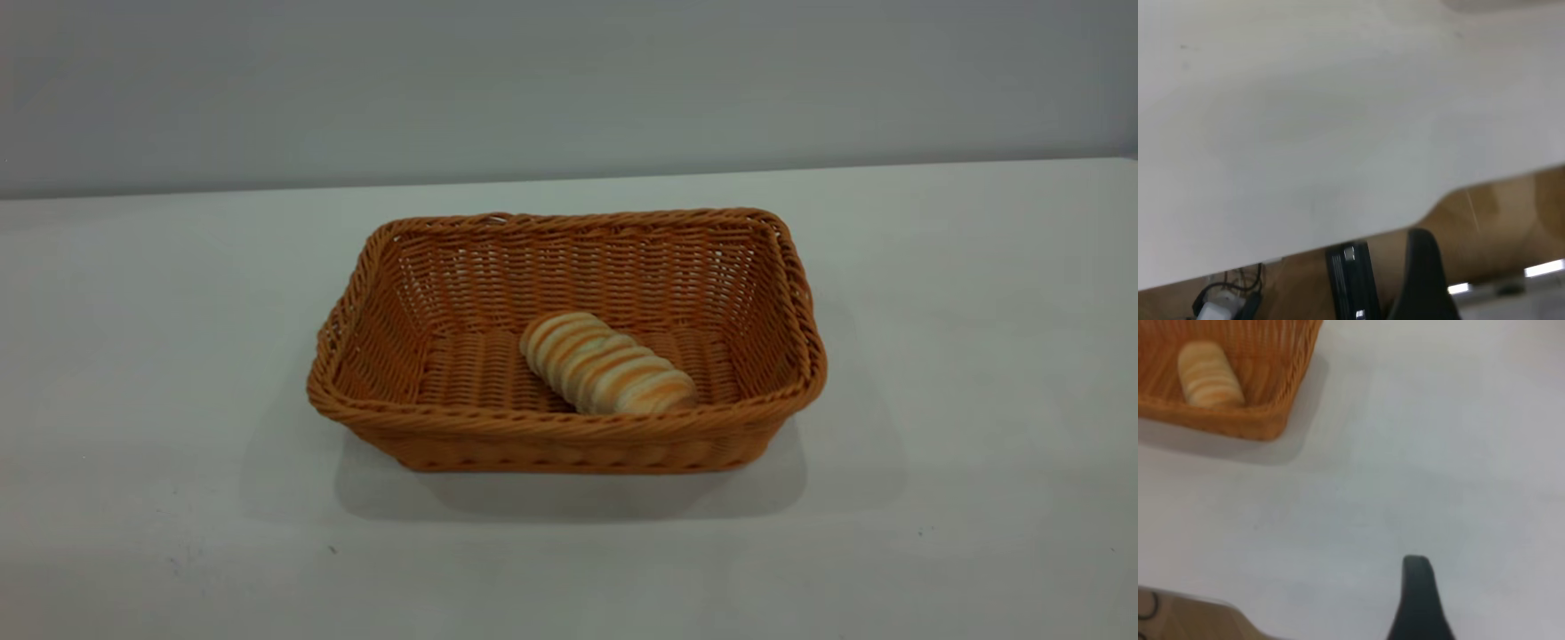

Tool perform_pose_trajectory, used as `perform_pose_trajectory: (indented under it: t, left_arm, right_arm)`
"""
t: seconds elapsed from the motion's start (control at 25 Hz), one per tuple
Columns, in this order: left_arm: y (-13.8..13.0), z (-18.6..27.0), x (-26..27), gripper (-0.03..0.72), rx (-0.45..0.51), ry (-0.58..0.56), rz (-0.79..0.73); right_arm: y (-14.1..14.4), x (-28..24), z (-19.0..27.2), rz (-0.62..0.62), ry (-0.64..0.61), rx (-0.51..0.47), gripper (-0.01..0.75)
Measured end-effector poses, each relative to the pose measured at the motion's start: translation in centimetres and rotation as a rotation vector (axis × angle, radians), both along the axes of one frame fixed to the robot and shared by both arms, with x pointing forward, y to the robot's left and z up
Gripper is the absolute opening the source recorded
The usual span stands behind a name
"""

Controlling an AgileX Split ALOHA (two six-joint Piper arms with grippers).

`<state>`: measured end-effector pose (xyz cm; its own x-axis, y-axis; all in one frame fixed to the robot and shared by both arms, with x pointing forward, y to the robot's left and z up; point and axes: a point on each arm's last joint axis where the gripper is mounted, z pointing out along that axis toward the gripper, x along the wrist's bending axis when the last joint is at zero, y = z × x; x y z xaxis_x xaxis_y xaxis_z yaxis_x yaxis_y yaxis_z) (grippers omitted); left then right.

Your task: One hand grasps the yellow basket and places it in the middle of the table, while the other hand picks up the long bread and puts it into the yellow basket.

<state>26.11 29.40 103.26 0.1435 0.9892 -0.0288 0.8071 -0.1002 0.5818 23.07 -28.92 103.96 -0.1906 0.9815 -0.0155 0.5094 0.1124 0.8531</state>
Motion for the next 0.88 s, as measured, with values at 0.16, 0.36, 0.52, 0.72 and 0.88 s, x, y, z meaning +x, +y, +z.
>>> perform_pose_trajectory:
  t: [0.16,0.36,0.52,0.72,0.88]
  left_arm:
    - [0.2,0.2,-1.5,0.585,-0.002,-0.115,0.11]
    - [0.1,0.1,-3.7,0.585,-0.002,-0.265,0.133]
    - [0.1,0.0,-3.9,0.585,-0.002,-0.276,0.133]
    - [0.1,0.0,-3.9,0.585,-0.002,-0.279,0.133]
    - [0.1,0.0,-3.9,0.585,-0.002,-0.279,0.133]
  right_arm:
    - [0.0,0.0,0.0,0.001,0.002,0.002,0.592]
    - [0.0,0.0,0.0,0.001,0.002,0.003,0.592]
    - [0.1,0.0,0.0,0.002,0.003,0.005,0.592]
    - [0.1,0.0,0.0,0.001,0.003,0.006,0.592]
    - [0.1,0.0,0.0,0.001,0.004,0.006,0.592]
